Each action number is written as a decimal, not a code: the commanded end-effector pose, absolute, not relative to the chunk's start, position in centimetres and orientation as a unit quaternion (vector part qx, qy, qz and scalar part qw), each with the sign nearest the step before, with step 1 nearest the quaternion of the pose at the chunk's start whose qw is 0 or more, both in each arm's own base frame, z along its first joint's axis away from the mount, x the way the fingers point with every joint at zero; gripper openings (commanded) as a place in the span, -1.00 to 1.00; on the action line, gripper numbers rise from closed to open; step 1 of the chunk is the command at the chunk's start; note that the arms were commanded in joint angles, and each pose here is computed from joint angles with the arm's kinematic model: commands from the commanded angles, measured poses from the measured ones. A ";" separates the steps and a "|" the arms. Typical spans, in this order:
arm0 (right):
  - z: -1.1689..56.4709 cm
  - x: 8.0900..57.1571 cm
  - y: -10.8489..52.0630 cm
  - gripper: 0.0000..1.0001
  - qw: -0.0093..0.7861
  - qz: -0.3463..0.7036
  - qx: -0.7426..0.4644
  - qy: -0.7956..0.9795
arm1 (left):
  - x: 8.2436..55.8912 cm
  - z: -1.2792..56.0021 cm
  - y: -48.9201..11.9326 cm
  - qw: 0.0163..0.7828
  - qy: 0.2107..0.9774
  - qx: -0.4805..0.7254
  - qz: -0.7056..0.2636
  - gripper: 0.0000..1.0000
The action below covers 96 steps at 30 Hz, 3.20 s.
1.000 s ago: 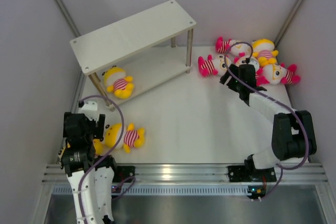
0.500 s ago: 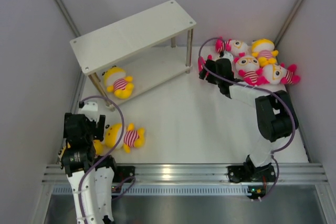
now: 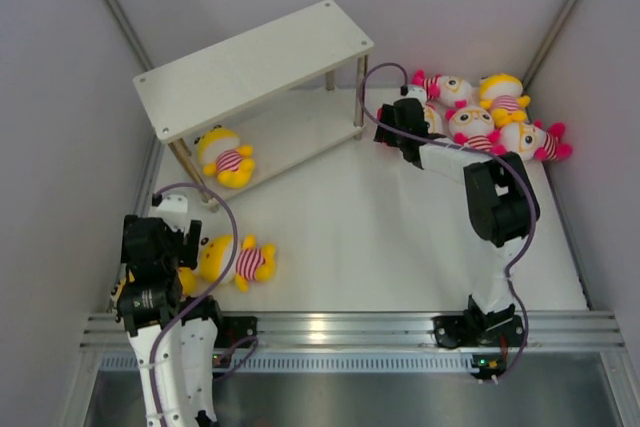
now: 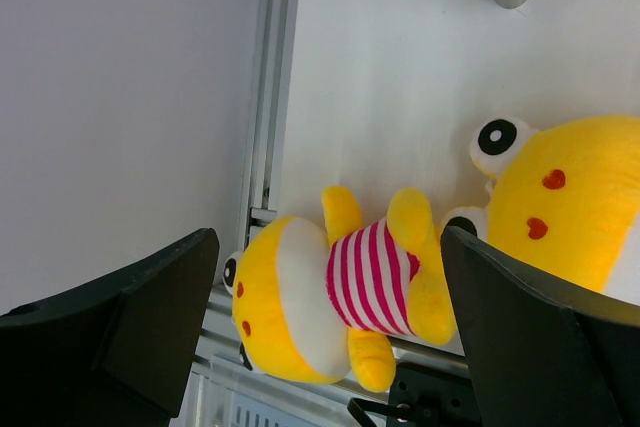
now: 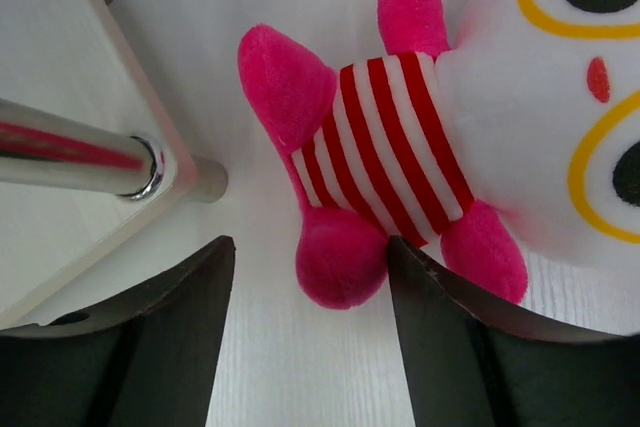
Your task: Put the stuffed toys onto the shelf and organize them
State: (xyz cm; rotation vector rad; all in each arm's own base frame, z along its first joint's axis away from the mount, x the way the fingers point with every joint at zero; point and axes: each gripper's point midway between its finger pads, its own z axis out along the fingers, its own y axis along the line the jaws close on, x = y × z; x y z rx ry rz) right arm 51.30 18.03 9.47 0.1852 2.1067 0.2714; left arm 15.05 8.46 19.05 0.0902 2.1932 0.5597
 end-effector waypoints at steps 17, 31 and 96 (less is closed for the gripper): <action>30.6 52.6 9.6 -1.00 0.670 0.041 -0.045 0.740 | 15.3 20.9 9.0 0.436 0.866 0.035 0.242 0.98; 56.7 38.9 27.2 -1.00 0.760 0.203 -0.441 0.432 | 14.2 27.9 -0.3 0.500 0.842 0.198 0.047 0.98; 46.8 31.4 37.2 0.98 0.673 0.334 -0.513 0.414 | 33.3 45.1 1.9 0.680 0.726 0.105 0.023 -1.00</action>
